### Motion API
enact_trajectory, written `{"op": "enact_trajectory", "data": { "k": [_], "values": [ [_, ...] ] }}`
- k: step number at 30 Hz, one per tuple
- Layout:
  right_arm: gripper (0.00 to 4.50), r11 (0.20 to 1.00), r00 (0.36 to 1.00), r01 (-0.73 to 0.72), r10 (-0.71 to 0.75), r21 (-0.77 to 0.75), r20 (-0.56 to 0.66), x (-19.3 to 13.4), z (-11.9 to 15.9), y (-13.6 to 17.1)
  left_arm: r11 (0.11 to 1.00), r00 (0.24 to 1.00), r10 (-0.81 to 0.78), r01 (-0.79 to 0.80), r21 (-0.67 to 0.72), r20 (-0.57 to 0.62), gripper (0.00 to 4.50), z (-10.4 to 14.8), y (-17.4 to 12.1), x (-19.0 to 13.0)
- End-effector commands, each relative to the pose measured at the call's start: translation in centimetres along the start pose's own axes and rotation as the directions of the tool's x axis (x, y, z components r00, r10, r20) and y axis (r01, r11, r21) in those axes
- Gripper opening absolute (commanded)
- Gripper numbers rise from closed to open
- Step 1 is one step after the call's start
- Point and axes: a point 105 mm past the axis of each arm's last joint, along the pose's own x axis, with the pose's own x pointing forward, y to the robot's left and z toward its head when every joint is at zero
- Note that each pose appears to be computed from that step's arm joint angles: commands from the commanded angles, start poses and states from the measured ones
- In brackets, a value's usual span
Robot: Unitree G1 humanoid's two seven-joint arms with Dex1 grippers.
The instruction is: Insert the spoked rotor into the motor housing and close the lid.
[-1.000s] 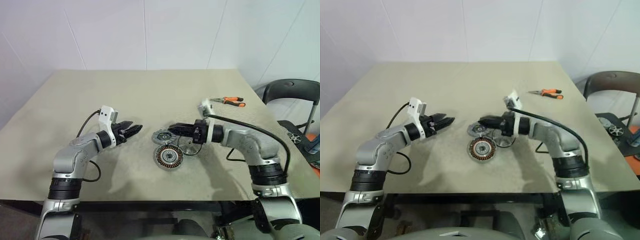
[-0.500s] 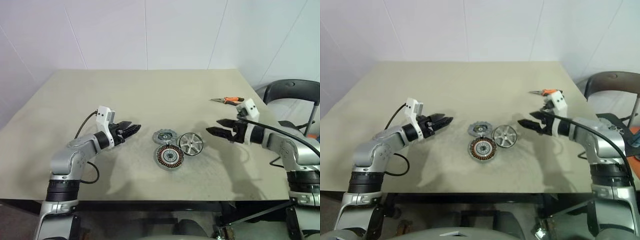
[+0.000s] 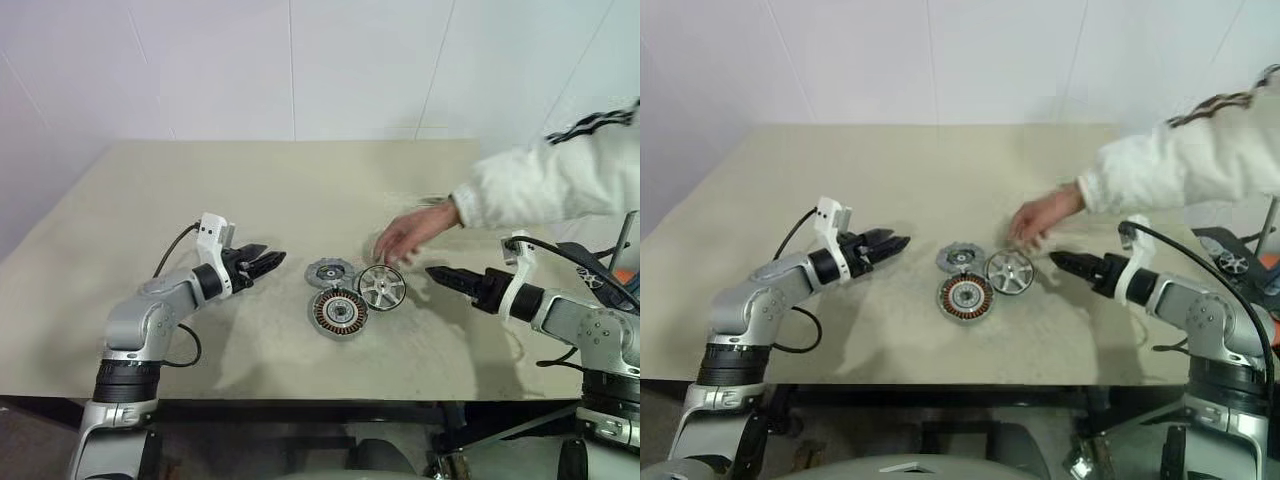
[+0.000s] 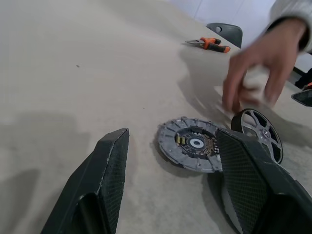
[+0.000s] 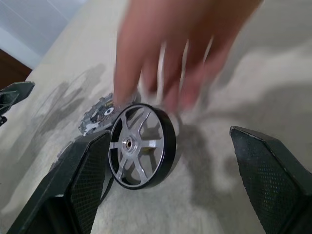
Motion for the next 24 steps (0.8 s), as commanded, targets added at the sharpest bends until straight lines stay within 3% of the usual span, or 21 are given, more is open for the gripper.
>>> {"op": "enact_trajectory", "data": {
  "k": [1, 24],
  "values": [
    [4.07, 0.998, 0.999, -0.013, 0.015, -0.056, 0.042, 0.0, 1.4, 0.7, 1.0, 0.999, -0.009, 0.008, 0.029, 0.031, 3.01, 1.4, 0.0, -0.1],
    [4.07, 0.987, 0.995, -0.1, 0.1, -0.122, -0.009, 2.0, 0.8, 2.6, 0.998, 1.0, -0.018, 0.019, 0.057, -0.011, 3.01, 1.1, 0.4, -1.8]
  ]
}}
